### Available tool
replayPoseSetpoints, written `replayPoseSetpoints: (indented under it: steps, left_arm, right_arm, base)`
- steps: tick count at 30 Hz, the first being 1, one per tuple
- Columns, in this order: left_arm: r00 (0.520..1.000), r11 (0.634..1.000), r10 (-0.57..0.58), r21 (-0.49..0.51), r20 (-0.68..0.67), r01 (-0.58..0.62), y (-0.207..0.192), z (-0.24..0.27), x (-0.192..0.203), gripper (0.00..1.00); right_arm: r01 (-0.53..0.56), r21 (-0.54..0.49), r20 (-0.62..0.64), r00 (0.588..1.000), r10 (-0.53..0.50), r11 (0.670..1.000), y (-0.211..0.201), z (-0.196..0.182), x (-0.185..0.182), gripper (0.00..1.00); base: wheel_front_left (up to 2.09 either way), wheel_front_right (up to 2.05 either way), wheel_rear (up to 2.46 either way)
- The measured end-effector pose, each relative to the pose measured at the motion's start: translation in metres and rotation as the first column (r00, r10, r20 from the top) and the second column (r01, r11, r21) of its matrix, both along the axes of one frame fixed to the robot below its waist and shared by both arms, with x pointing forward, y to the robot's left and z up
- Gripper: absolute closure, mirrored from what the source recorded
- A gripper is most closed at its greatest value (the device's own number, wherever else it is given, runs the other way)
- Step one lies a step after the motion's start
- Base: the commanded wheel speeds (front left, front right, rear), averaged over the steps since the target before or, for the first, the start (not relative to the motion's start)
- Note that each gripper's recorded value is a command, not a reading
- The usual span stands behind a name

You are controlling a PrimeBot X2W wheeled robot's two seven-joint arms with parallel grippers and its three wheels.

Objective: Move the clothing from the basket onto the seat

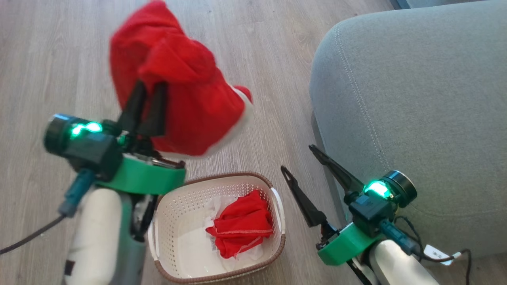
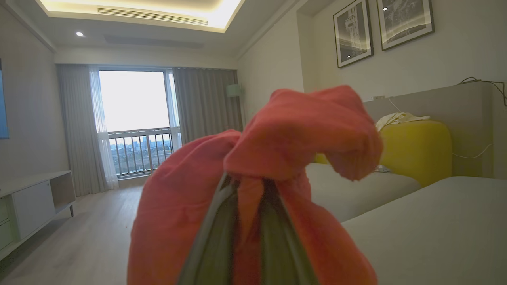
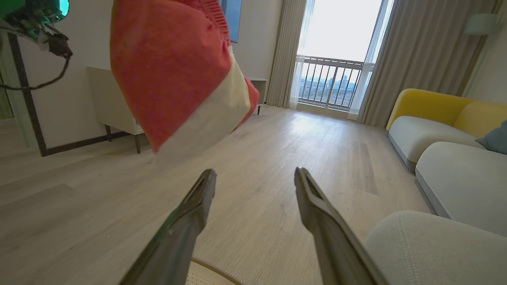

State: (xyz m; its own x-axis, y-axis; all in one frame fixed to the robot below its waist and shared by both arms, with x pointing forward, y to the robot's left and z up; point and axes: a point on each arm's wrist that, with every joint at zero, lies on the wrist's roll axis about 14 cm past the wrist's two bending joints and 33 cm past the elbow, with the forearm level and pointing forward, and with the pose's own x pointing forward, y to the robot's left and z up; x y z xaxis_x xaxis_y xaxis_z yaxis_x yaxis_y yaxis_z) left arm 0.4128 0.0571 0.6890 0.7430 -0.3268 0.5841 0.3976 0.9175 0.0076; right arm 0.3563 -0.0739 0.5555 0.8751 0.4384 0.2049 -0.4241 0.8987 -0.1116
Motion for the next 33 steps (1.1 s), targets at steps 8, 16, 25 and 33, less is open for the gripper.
replayPoseSetpoints:
  steps: [8, 16, 25, 33]
  left_arm:
    - [0.992, 0.993, -0.103, 0.052, -0.076, 0.107, -0.032, -0.028, -0.008, 1.0]
    - [0.968, 0.971, -0.198, 0.102, -0.152, 0.215, -0.065, -0.057, -0.02, 1.0]
    - [0.938, 0.942, -0.293, 0.111, -0.187, 0.317, -0.091, -0.067, -0.035, 1.0]
    - [0.907, 0.913, -0.364, 0.109, -0.213, 0.392, -0.11, -0.075, -0.05, 1.0]
  right_arm:
    - [-0.036, -0.032, 0.028, 0.999, 0.037, 0.999, 0.01, 0.005, -0.005, 0.0]
    - [-0.072, -0.095, 0.058, 0.995, 0.077, 0.993, 0.019, 0.007, -0.004, 0.0]
    - [-0.098, -0.134, 0.057, 0.993, 0.106, 0.986, 0.028, 0.003, 0.001, 0.0]
    - [-0.083, -0.167, 0.011, 0.996, 0.086, 0.982, 0.023, -0.014, 0.005, 0.0]
  base:
    - [0.0, 0.0, 0.0]
    - [0.0, 0.0, 0.0]
    - [0.0, 0.0, 0.0]
    - [0.0, 0.0, 0.0]
